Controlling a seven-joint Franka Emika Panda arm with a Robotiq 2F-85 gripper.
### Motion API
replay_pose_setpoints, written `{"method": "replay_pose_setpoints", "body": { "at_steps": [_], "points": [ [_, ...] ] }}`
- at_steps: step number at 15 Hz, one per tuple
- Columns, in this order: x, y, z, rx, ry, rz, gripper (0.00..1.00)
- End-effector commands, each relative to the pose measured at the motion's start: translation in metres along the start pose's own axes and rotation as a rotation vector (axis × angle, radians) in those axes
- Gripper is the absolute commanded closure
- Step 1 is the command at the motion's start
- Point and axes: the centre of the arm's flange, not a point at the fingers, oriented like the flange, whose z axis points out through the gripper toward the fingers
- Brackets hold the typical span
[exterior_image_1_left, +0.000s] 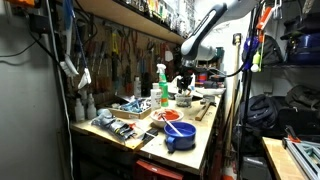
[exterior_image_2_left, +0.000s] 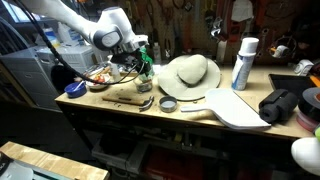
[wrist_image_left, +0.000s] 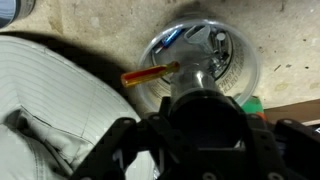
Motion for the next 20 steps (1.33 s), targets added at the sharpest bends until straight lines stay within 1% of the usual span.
{"method": "replay_pose_setpoints", "body": {
  "at_steps": [1,3,5,6,7,8,9,11,15,17,20],
  "points": [
    [-0.002,0.0,0.008,-0.052,-0.04,-0.014,0.71],
    [-0.005,0.0,0.009,-0.082,-0.084,-0.034,0.71],
    [-0.009,-0.002,0.005,-0.08,-0.126,-0.047,0.71],
    [-0.008,-0.003,0.003,-0.081,-0.129,-0.049,0.71],
    [-0.007,-0.004,0.002,-0.073,-0.137,-0.041,0.4],
    [-0.007,-0.005,0.002,-0.063,-0.137,-0.029,0.2],
    [-0.006,-0.006,0.001,-0.055,-0.134,-0.02,0.15],
    [-0.002,-0.007,-0.005,-0.036,-0.121,-0.001,0.01],
    [0.001,-0.005,-0.028,-0.018,-0.074,0.023,0.0],
    [-0.001,-0.002,-0.049,-0.011,-0.036,0.022,0.0],
    [-0.008,0.004,-0.089,0.008,0.055,0.039,0.0]
  ]
}}
